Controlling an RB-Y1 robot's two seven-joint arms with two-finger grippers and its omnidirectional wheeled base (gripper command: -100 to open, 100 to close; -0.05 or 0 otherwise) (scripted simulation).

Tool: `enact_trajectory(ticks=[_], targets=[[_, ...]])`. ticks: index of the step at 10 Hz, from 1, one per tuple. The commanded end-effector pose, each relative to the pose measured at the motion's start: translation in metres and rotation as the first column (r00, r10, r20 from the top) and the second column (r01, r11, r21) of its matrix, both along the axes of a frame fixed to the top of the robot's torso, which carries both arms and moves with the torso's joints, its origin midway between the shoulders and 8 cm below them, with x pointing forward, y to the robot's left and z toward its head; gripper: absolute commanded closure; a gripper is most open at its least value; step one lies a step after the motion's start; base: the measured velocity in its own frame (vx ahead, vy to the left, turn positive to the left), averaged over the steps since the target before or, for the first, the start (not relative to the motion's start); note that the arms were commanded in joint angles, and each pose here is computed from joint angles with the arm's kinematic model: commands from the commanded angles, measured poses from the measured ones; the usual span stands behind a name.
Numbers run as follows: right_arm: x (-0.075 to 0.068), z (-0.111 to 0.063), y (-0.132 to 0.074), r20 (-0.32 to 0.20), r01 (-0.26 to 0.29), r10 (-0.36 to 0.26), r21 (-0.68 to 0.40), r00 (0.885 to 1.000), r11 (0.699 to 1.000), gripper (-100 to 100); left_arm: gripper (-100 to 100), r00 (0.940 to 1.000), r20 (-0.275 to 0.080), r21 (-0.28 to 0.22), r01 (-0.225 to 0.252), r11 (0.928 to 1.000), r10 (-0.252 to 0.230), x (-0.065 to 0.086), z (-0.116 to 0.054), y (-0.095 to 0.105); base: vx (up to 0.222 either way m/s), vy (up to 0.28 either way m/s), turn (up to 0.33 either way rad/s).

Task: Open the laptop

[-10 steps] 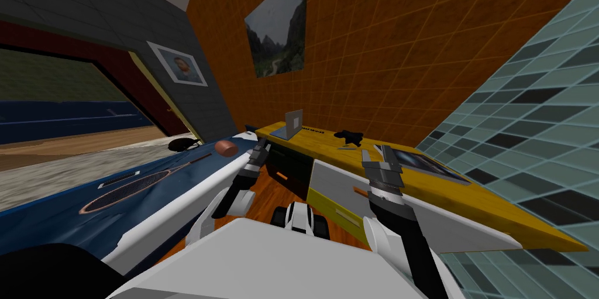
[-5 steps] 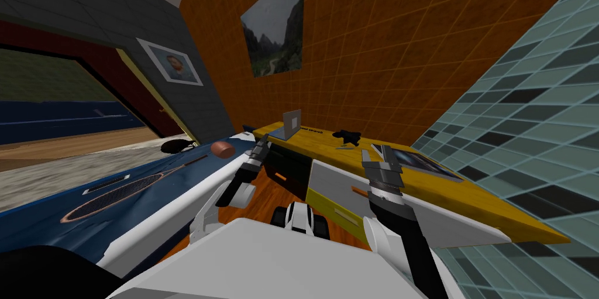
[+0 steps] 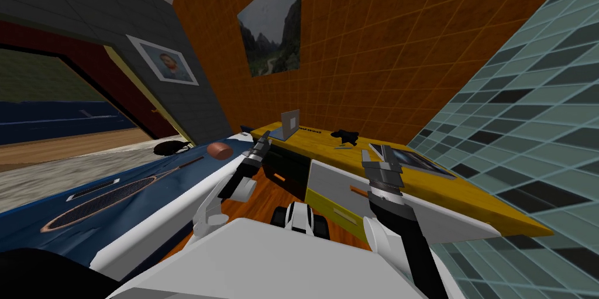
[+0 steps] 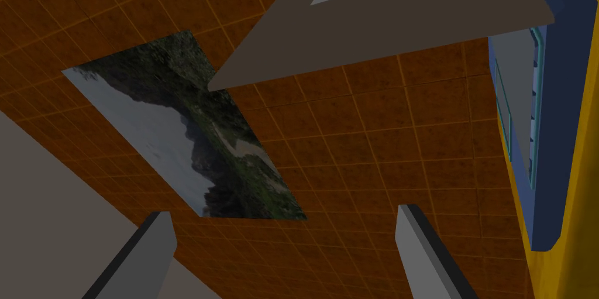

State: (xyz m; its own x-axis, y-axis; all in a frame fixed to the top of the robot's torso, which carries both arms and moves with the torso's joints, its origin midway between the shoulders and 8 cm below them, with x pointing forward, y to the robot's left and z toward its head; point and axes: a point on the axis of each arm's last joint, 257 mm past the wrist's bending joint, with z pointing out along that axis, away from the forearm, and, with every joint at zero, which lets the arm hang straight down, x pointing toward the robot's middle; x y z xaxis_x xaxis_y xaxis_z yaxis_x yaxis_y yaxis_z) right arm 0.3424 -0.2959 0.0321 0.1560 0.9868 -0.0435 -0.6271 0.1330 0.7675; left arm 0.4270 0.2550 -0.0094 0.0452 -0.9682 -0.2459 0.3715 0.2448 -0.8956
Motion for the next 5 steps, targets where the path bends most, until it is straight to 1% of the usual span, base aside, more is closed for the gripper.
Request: enact_trajectory(ticks=[1, 2, 3, 4, 5], targets=[[0.000, 0.000, 0.000, 0.000, 0.000, 0.000, 0.000, 1.000, 1.000, 0, -100, 0.9998, -0.018, 0.013, -0.011, 0.9999, 0.011, 0.008, 0.006, 0.000, 0.012, -0.006, -0.039], [0.000, 0.000, 0.000, 0.000, 0.000, 0.000, 0.000, 1.000, 1.000, 0, -100, 0.9993, -0.033, 0.012, -0.016, 0.9998, 0.016, 0.009, 0.003, 0.002, 0.009, -0.003, -0.023], [0.000, 0.000, 0.000, 0.000, 0.000, 0.000, 0.000, 1.000, 1.000, 0, -100, 0.9992, -0.034, 0.022, -0.019, 0.9996, 0.020, 0.012, 0.009, 0.001, 0.009, -0.004, -0.045], [0.000, 0.000, 0.000, 0.000, 0.000, 0.000, 0.000, 1.000, 1.000, 0, -100, 0.9987, -0.046, 0.021, -0.023, 0.9995, 0.024, 0.014, 0.007, 0.002, 0.007, -0.003, -0.025], [0.000, 0.000, 0.000, 0.000, 0.000, 0.000, 0.000, 1.000, 1.000, 0, -100, 0.9984, -0.049, 0.030, -0.027, 0.9992, 0.029, 0.017, 0.013, 0.002, 0.010, -0.006, -0.044]])
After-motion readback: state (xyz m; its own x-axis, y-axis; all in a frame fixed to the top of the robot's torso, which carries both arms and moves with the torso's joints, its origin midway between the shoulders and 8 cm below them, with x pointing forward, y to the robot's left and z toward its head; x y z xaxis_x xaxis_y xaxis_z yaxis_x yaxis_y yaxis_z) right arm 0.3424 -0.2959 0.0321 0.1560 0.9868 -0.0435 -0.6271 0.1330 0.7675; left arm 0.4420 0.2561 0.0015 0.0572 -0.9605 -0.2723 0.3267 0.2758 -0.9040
